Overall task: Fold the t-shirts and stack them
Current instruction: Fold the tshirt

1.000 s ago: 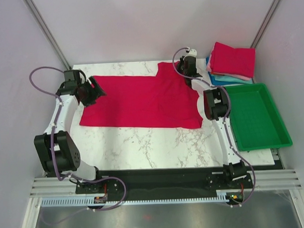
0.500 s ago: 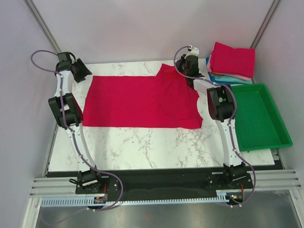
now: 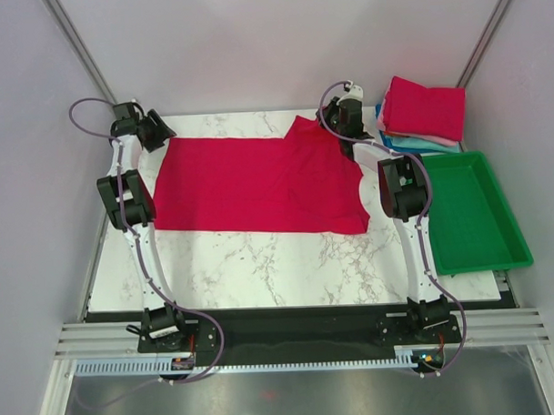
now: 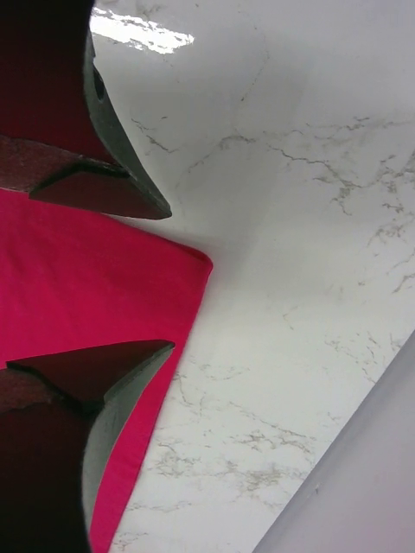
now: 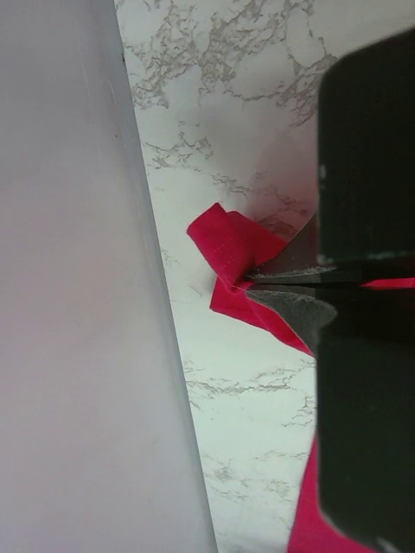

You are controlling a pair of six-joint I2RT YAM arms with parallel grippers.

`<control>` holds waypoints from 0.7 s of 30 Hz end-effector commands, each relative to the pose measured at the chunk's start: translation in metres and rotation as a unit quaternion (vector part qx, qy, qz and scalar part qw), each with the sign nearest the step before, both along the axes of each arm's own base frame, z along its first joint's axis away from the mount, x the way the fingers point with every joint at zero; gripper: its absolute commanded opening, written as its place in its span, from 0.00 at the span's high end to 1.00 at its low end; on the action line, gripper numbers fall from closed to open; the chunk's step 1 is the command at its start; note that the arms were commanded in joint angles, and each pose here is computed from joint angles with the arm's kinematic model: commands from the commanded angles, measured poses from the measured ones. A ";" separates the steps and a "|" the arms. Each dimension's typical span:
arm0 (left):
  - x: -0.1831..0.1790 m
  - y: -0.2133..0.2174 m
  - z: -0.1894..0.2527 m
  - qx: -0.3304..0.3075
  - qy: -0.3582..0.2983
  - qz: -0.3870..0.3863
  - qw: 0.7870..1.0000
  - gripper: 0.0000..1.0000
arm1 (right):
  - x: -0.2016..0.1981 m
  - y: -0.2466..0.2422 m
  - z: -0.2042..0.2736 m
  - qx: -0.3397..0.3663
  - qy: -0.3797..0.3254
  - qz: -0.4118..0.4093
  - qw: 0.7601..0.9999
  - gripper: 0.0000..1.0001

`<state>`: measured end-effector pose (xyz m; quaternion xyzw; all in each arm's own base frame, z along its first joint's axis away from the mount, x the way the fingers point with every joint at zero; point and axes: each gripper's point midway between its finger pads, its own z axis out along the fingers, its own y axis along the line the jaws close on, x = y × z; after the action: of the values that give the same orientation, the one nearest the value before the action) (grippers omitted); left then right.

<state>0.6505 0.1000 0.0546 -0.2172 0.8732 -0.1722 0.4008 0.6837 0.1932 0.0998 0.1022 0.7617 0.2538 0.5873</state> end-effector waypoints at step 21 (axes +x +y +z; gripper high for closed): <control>0.013 -0.012 -0.013 -0.065 -0.020 -0.002 0.998 0.51 | 0.006 0.013 0.042 0.052 -0.034 0.025 0.998 1.00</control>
<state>0.6598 0.0933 0.0413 -0.2381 0.8584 -0.2139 0.4009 0.6830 0.2022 0.1089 0.1103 0.7555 0.2876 0.5782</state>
